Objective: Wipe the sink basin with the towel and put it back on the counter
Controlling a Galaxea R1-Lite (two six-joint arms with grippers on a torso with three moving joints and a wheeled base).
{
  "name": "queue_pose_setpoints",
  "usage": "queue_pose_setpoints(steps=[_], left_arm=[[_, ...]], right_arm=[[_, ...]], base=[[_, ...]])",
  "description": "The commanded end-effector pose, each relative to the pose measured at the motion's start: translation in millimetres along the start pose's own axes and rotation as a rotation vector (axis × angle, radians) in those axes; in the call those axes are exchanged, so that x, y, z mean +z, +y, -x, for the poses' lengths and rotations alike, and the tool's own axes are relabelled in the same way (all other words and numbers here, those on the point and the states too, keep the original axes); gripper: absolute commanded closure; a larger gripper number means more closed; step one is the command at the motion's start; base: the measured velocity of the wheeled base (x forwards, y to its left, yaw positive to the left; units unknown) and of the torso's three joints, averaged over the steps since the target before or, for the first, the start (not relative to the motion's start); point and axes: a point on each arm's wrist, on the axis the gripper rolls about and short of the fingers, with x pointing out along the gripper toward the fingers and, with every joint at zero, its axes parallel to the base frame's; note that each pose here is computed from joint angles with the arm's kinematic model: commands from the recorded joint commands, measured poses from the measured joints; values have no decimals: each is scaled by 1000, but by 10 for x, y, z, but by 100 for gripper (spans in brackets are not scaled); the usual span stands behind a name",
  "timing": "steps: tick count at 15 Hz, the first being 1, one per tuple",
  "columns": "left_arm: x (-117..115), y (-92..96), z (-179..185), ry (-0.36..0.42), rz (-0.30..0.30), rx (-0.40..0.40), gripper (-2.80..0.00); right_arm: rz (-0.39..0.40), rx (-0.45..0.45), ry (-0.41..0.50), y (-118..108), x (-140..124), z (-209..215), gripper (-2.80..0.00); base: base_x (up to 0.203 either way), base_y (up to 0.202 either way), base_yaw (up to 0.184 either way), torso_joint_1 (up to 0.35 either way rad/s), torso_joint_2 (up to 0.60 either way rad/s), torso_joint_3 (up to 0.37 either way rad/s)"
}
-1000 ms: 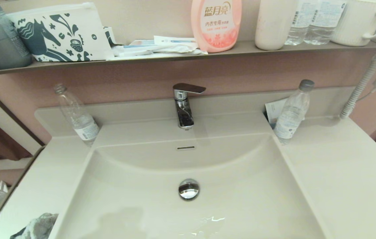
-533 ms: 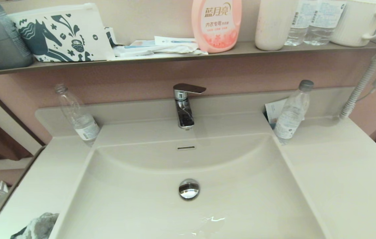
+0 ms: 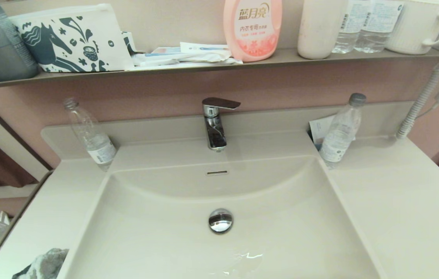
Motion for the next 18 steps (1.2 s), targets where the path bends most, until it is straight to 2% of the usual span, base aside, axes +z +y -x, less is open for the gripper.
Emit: queue_pose_setpoints(steps=[1,4,7,9,11,13,16,18], left_arm=[[-69,10,-98,-23,-25,61,0],[-194,11,-89,-65,-19,128,0],[-437,73,-139,-85,-60,109,0],[-662,135,-231,-97,-111,90,0],[-943,213,-403,-130,-201,80,0],[-1017,230,-492,-214,-254,55,0],[-1066,225,-521,-193,-264,-21,0],[-1083,227,-529,-184,-267,-31,0]], right_arm=[[1,1,1,0,1,-1,0],[0,1,1,0,1,-1,0],[1,1,1,0,1,-1,0],[1,1,1,0,1,-1,0],[0,1,1,0,1,-1,0],[0,1,1,0,1,-1,0],[0,2,1,0,1,-1,0],[0,1,1,0,1,-1,0]], base=[[0,0,0,0,0,0],[0,0,0,0,0,0],[0,0,0,0,0,0],[0,0,0,0,0,0],[0,0,0,0,0,0],[0,0,0,0,0,0],[0,0,0,0,0,0],[0,0,0,0,0,0]])
